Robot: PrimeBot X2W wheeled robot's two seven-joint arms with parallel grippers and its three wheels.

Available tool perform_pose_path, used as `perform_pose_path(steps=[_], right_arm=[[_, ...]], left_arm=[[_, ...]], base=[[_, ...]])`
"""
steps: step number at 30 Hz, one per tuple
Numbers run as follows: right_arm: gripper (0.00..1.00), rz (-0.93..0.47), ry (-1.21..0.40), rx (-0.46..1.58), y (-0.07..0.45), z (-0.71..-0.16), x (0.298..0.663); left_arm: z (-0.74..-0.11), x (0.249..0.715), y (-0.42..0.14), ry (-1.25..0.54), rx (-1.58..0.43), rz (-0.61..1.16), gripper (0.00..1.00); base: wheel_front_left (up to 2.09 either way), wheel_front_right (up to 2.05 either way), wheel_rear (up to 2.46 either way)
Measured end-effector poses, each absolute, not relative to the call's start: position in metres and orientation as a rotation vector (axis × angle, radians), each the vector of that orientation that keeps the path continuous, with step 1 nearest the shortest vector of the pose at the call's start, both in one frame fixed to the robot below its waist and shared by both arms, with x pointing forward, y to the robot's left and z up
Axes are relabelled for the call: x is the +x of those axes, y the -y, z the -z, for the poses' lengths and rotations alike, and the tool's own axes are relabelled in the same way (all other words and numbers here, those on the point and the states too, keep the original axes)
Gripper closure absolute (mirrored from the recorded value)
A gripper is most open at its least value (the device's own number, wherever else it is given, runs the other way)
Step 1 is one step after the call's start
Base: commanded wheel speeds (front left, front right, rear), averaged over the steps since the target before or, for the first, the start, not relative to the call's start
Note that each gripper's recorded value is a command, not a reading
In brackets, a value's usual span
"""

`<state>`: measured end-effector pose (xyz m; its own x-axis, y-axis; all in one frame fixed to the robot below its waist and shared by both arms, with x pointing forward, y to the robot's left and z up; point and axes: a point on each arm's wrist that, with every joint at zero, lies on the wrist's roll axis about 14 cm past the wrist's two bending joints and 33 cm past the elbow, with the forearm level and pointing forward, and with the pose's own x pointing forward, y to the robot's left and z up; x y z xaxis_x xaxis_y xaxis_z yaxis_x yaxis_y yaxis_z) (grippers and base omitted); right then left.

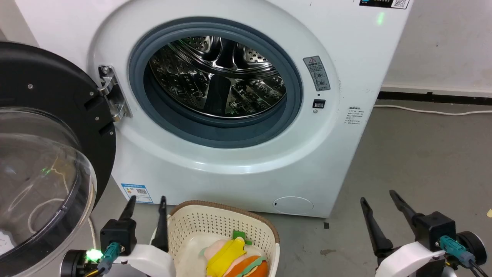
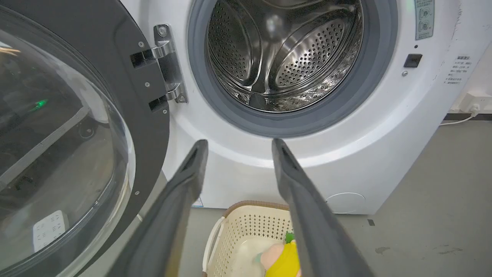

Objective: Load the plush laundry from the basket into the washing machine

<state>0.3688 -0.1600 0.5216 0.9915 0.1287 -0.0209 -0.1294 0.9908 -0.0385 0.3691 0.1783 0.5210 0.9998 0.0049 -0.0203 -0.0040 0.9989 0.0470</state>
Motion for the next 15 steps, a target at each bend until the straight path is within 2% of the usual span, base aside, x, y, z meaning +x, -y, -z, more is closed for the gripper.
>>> perform_pose_path(steps=[15], right_arm=[[0.00, -0.111, -0.019, -0.007, 0.166, -0.516, 0.371]], left_arm=[[-0.511, 0.375, -0.163, -0.035, 0.038, 0.052, 0.00]], base=[[0.00, 0.00, 0.00]])
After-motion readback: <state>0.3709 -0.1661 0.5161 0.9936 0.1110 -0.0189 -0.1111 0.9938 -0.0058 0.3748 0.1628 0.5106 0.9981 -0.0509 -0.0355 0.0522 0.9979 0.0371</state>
